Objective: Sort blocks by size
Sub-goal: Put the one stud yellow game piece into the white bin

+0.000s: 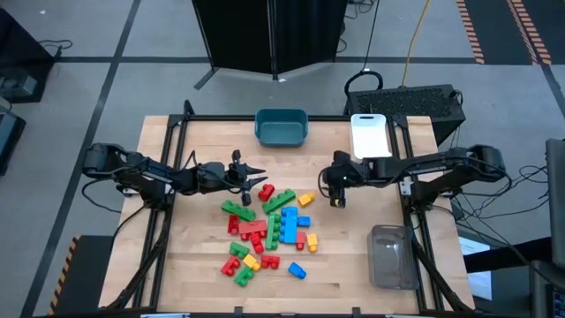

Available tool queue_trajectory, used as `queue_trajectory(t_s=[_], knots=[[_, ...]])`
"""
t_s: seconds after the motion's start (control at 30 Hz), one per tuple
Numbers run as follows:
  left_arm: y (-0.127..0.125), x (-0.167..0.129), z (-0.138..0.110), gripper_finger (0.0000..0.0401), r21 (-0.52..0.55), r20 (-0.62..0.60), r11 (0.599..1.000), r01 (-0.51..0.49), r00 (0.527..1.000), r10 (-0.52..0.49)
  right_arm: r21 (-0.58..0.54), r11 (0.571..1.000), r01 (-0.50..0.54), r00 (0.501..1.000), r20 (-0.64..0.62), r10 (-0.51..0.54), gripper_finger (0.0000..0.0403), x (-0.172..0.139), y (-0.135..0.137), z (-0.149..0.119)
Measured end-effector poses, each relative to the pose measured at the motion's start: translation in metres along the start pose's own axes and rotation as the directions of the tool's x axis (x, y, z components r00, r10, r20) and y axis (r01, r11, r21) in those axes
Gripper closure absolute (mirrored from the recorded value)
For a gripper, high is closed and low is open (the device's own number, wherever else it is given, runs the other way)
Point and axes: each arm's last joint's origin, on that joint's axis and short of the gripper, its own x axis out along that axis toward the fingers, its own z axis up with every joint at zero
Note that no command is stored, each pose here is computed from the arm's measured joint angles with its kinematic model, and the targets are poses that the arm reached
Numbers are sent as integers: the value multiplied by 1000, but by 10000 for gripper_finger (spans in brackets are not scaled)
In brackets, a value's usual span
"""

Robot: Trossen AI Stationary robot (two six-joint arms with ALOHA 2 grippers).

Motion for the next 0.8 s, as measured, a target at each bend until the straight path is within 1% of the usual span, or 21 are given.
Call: queue_trajectory(t_s=[0.1,0.17,0.27,0.4,0.57,0.63,0.7,0.8], knots=[[0,0,0,315,0,0,1000,-2,1000,2,35,996,-78,996,-35,80,200,5,2,-5],[0,0,0,315,0,-1,1000,-3,1000,3,54,995,-83,991,-99,88,200,15,4,-14],[0,0,0,315,0,-5,1000,-2,1000,2,63,993,-98,968,-225,110,200,30,7,-30],[0,0,-1,315,0,-6,1000,-2,1000,2,67,990,-121,938,-319,136,200,44,10,-41],[0,0,0,315,0,-4,1000,-2,1000,2,40,991,-130,943,-304,136,200,45,10,-40],[0,0,0,315,-1,-1,1000,-2,1000,2,28,991,-131,958,-255,134,200,45,10,-35],[0,0,0,315,0,-1,1000,-2,1000,2,11,991,-134,974,-180,134,200,45,10,-28],[0,0,0,315,0,0,1000,-2,1000,2,-21,989,-147,984,-105,144,200,48,10,-21]])
